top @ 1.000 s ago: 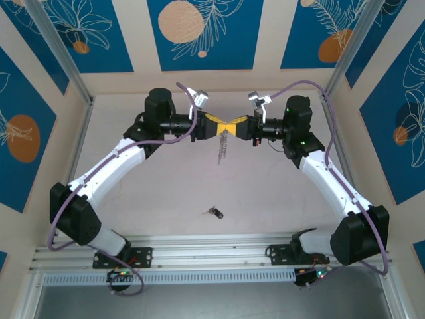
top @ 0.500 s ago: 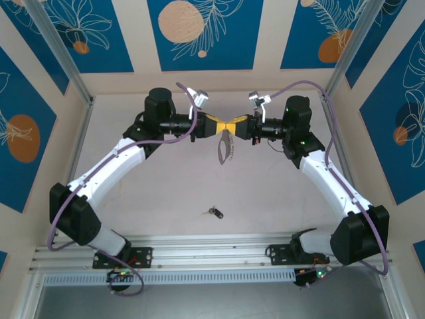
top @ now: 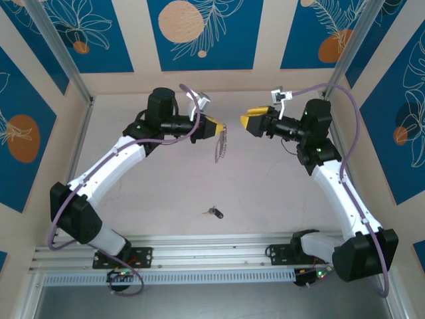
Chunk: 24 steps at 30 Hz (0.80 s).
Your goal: Put the keys on the keyring
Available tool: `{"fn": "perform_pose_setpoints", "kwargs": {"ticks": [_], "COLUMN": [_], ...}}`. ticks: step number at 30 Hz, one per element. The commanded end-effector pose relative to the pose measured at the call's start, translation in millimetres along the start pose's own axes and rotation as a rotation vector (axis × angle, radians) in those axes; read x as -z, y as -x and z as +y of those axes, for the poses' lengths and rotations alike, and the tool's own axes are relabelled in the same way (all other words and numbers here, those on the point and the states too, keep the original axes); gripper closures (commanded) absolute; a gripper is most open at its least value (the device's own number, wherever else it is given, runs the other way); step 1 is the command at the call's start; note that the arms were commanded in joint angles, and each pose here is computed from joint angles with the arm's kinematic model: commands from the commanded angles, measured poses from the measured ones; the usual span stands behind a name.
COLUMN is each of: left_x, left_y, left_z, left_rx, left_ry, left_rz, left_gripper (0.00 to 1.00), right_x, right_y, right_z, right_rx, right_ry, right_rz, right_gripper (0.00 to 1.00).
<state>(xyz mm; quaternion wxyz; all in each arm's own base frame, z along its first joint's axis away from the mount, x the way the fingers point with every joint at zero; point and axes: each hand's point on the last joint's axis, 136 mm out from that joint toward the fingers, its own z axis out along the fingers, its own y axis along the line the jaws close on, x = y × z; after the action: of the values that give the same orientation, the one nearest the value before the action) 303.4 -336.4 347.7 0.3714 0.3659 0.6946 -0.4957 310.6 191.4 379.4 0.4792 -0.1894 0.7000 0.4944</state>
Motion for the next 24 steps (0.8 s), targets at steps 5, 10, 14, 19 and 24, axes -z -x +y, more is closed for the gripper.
{"fn": "perform_pose_setpoints", "kwargs": {"ticks": [5,10,14,19,24], "left_x": [6,5,11,13,13], "left_y": [17,17,20,23,25], "left_z": [2,6,0,-5,-6], "left_rx": [-0.214,-0.3,-0.432,-0.514,-0.591], "left_ry": [0.062,0.078,0.077,0.079,0.086], "left_rz": [-0.05,-0.115,-0.213,-0.233,-0.246], "left_gripper": [1.0,1.0,1.0,1.0,1.0], "right_x": [18,17,16,17,16], "right_y": [-33,-56,-76,-97,-116], "right_z": [-53,-69,-81,-92,-105], "right_rx": [-0.116,-0.199,-0.245,-0.281,-0.318], "right_ry": [-0.275,-0.31,-0.33,-0.348,-0.369], "right_rz": [-0.016,0.027,0.056,0.068,0.084], "right_gripper": [0.19,0.2,0.2,0.19,0.19]}}
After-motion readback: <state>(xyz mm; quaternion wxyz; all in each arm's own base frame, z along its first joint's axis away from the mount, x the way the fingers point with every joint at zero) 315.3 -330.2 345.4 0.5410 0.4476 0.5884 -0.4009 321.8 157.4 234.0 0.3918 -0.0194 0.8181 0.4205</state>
